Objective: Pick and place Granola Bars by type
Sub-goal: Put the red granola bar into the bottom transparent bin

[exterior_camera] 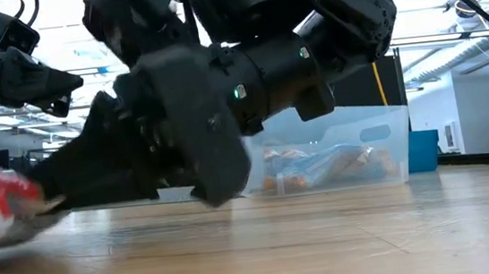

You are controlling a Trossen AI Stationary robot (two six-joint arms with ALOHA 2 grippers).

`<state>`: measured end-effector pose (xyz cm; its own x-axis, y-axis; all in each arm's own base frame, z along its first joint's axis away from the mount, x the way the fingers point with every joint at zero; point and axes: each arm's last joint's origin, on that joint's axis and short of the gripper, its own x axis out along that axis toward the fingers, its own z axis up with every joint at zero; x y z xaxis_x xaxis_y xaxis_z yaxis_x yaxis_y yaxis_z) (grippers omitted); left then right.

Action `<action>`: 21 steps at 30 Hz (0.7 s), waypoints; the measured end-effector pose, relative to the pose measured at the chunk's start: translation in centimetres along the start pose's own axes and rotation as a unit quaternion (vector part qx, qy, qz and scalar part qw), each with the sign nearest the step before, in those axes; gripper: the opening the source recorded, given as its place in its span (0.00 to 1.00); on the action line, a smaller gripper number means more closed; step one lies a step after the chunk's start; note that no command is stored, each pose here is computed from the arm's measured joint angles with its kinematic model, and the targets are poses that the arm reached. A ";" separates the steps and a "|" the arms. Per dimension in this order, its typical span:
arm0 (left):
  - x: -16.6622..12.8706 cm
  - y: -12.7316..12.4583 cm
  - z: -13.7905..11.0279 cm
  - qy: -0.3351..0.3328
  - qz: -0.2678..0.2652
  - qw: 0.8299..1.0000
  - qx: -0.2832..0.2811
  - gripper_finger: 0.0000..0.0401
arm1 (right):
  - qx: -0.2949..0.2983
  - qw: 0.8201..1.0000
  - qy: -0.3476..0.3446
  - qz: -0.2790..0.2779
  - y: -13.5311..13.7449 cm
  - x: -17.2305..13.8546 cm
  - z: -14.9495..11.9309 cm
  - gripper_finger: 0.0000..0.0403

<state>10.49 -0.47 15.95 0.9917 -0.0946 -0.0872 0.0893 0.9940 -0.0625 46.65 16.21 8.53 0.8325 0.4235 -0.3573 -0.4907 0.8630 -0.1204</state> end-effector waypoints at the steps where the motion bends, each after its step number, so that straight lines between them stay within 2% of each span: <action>1: 0.0 0.0 0.0 0.000 0.000 1.000 0.000 0.06 | -0.003 1.000 -0.010 0.011 0.0 -0.1 0.3 0.04; 7: 0.0 0.0 0.0 0.000 0.000 1.000 0.000 0.06 | -0.007 0.989 -0.119 0.084 -0.8 -1.6 4.5 0.03; 14: 0.0 0.0 0.0 0.000 0.000 1.000 0.000 0.06 | 0.022 0.972 -0.159 0.174 -1.9 -3.9 8.2 0.03; 17: 0.0 0.0 0.0 0.000 0.000 1.000 0.000 0.06 | 0.029 0.964 -0.160 0.212 -1.6 -4.2 8.6 0.03; 21: 0.0 0.0 0.0 -0.001 0.000 1.000 0.000 0.06 | 0.022 0.961 -0.151 0.230 -0.9 -4.0 8.4 0.03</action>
<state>10.49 -0.47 15.97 0.9919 -0.0940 -0.0858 0.0888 0.9941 -0.0623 45.91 16.05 17.83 0.5701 0.8179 -0.0780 -0.8189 0.5734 0.0273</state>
